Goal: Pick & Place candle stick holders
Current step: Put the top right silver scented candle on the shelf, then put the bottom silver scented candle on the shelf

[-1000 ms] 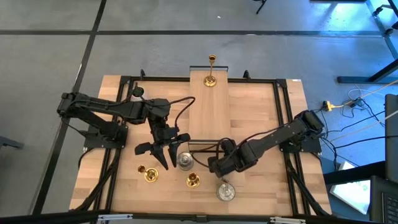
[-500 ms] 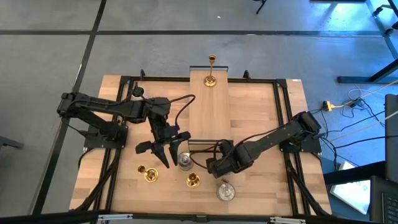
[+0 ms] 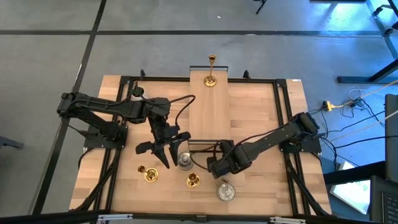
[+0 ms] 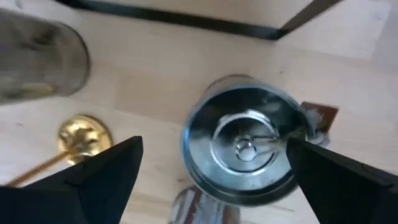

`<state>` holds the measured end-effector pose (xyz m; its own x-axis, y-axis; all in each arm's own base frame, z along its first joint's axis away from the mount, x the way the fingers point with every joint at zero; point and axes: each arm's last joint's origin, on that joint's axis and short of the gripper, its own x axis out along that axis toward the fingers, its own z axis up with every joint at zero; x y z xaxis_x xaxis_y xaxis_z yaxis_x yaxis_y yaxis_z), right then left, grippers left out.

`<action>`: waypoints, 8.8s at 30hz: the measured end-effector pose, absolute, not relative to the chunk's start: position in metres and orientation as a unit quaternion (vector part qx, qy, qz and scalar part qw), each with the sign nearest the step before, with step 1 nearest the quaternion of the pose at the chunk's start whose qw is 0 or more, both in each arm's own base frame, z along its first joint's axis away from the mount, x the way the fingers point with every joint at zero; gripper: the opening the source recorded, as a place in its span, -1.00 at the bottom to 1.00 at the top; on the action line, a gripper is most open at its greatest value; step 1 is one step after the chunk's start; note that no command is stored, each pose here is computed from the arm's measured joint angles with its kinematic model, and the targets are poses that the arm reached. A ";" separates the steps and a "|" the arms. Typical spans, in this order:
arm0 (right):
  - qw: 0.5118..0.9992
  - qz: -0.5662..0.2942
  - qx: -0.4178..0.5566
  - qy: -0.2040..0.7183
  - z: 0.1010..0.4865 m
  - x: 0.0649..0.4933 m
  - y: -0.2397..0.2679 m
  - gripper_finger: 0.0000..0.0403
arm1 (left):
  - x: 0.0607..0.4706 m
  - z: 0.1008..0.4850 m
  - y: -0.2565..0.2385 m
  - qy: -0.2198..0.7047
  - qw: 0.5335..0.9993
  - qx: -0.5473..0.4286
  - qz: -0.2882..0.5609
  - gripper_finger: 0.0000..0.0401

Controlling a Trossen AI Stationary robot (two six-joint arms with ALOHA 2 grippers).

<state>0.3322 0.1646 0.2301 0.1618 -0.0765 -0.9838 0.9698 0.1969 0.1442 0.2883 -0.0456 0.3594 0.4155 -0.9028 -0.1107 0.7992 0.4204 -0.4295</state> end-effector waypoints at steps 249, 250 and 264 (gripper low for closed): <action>0.491 -0.423 0.546 0.531 0.231 0.326 0.255 0.99 | 0.257 0.401 -0.038 0.145 0.841 -0.278 -0.441 -0.35; 0.491 -0.423 0.545 0.531 0.231 0.326 0.255 0.99 | 0.257 0.401 -0.038 0.145 0.841 -0.278 -0.441 -0.35; 0.478 -0.420 0.535 0.555 0.208 0.334 0.263 0.99 | 0.257 0.400 -0.038 0.146 0.842 -0.280 -0.437 -0.35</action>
